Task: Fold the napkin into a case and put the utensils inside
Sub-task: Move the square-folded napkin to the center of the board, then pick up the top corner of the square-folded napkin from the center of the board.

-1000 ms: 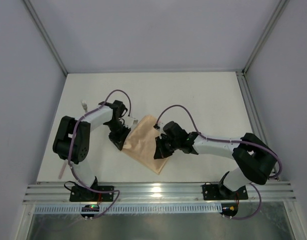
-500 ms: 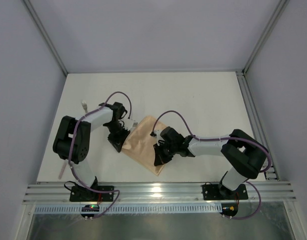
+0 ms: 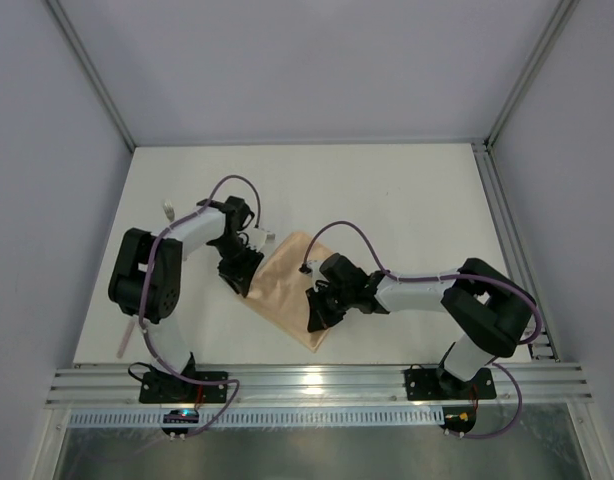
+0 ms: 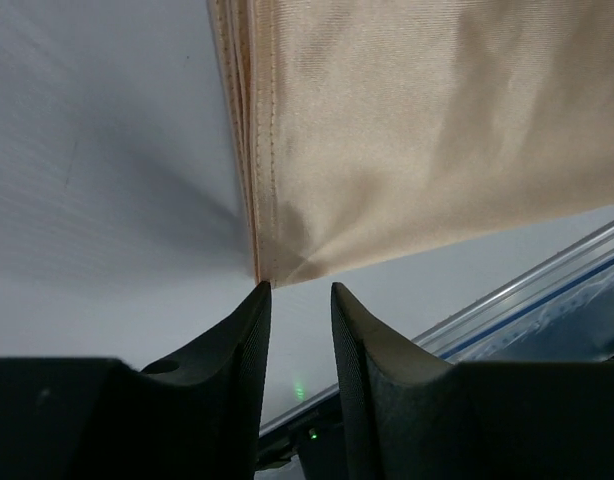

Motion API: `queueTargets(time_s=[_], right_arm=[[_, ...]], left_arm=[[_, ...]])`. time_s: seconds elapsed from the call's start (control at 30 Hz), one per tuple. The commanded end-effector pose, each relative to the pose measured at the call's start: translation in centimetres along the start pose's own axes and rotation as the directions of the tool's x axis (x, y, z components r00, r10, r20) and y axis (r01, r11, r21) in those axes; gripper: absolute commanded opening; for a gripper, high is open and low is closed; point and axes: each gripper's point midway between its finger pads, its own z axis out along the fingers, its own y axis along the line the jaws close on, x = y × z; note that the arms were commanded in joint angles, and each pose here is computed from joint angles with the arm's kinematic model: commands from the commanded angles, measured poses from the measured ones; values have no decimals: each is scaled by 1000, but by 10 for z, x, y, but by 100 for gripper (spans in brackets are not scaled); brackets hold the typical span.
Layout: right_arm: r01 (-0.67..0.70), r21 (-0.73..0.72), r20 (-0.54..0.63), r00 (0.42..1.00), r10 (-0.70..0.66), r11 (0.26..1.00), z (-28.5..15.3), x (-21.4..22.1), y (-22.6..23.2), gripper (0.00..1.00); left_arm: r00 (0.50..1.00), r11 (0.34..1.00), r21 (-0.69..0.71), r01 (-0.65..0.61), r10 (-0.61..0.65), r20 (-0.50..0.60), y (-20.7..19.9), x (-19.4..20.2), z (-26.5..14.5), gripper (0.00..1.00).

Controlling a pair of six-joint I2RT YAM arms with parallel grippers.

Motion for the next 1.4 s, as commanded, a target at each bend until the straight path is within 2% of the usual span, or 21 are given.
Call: queueTargets(time_s=[0.0,0.07,0.13,0.17,0.23,0.3,0.43,0.47,0.53,0.57,0.63,0.67,0.7,0.8,0.83,1.13,1.23,1.37], right_arm=[[16,49,-1,1000,-16,999,-1,-1,-6,3],[18,47,11,1000,-19,999,-2,-6,-3,3],[30,43,25,999,-31,999,-4,-15,2,3],[33,43,25,999,-34,999,-5,-17,3,3],[51,29,57,997,-52,998,-11,-34,13,3],[60,22,77,995,-61,998,-19,-48,20,3],[65,-24,239,969,-57,998,-56,-120,33,9],[27,-4,279,960,-25,1000,-67,-139,16,17],[8,17,337,941,-13,1000,-81,-172,2,25],[-38,50,324,946,20,998,-77,-178,-22,32],[-56,113,331,943,15,992,-81,-202,-38,36],[-94,152,296,954,46,984,-68,-203,-59,37],[-90,171,324,946,31,981,-74,-229,-59,38],[-123,251,265,963,54,960,-56,-242,-85,41],[-135,270,217,973,77,953,-39,-233,-97,42],[-98,278,124,990,66,955,4,-229,-126,45],[-112,188,104,990,94,976,15,-227,-114,42],[-136,192,125,986,113,972,19,-229,-117,36]], left_arm=[[1000,999,-40,9,-10,-14,9,-3,7,33],[999,999,-43,4,-6,-38,8,2,13,28],[999,998,-55,7,-9,-41,11,4,16,18],[999,998,-60,3,-6,-47,11,6,17,7],[998,996,-84,-3,-1,-57,15,9,15,0],[998,995,-100,-22,16,-60,18,13,13,0],[997,993,-113,-42,35,-68,20,18,12,0],[997,992,-114,-45,37,-70,20,19,12,0],[997,992,-116,-54,47,-66,20,20,12,0],[997,992,-118,-55,48,-62,21,19,12,0],[997,991,-120,-55,48,-63,21,20,12,0],[997,991,-120,-58,51,-64,20,20,11,0],[997,991,-119,-59,52,-62,20,20,11,0],[997,990,-121,-66,60,-51,19,19,8,0],[997,990,-122,-66,61,-48,19,19,8,0],[997,991,-115,-70,64,-51,19,20,9,1],[997,991,-112,-69,63,-53,19,20,10,1],[997,991,-115,-70,64,-51,20,18,10,1]])
